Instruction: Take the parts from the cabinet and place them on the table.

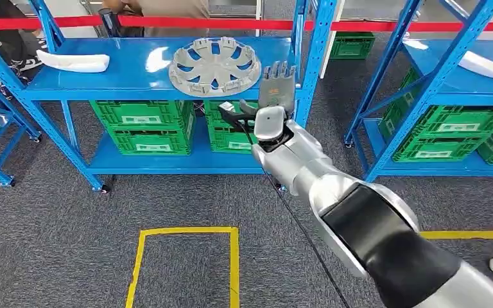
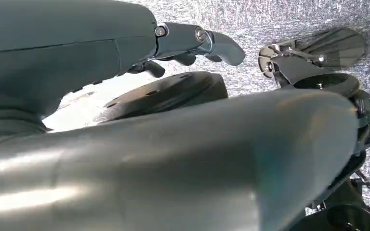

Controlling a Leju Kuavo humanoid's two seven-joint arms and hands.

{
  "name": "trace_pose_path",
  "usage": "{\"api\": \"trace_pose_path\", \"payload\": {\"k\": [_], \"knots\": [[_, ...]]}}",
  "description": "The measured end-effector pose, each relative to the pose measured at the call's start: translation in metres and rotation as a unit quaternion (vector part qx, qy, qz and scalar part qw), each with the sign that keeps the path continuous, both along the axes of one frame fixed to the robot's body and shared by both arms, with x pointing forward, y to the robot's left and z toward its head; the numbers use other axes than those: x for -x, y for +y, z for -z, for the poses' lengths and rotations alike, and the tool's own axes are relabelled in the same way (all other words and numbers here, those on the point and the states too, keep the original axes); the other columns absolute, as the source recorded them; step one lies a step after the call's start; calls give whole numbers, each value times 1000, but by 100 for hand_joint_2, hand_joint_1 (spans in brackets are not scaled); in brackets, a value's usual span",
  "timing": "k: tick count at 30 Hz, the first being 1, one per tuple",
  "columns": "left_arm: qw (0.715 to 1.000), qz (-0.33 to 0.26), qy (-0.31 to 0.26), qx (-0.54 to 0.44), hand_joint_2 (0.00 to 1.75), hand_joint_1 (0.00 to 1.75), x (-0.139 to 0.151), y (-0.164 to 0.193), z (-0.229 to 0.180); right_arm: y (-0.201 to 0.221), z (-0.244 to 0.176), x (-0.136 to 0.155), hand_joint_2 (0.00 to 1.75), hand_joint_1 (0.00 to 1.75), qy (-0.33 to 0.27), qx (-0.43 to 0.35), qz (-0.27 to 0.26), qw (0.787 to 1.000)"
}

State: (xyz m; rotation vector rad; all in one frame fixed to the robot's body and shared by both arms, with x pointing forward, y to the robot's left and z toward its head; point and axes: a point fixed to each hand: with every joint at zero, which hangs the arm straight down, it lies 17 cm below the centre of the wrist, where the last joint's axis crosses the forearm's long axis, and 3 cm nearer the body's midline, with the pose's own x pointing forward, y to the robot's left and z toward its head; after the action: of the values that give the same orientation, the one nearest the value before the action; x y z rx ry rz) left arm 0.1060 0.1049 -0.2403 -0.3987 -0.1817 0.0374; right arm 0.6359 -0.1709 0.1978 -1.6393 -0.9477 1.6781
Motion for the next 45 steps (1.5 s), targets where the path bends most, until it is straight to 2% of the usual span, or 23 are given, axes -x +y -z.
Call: {"api": "trace_pose_path", "payload": {"k": [7,14,15,18,22,24,28,33,37,45], "knots": [[1000,0,3,-1,0,0,8,2,2,7,6,3,0,0,11,15,-9,1000],[1000,2,8,-3,0,0,11,3,3,32,30,10,0,0,71,35,-86,993],[1000,2,9,-3,0,0,11,3,3,37,35,12,175,0,85,38,-104,990],[1000,3,9,-3,0,0,10,4,3,56,49,22,175,0,129,48,-166,977],[1000,3,9,-2,0,0,9,2,2,81,67,44,175,0,199,56,-269,941],[1000,3,9,-3,0,0,9,2,2,90,83,63,175,0,245,59,-322,913],[1000,6,12,-1,0,0,11,0,2,101,103,107,175,0,328,64,-427,840],[1000,7,12,-1,0,0,9,-1,1,106,110,150,175,0,394,68,-515,759],[1000,9,14,-1,0,0,8,-1,1,108,105,146,175,0,386,70,-512,764],[1000,9,21,-2,0,0,12,1,2,110,107,148,175,0,388,69,-512,763]]}}
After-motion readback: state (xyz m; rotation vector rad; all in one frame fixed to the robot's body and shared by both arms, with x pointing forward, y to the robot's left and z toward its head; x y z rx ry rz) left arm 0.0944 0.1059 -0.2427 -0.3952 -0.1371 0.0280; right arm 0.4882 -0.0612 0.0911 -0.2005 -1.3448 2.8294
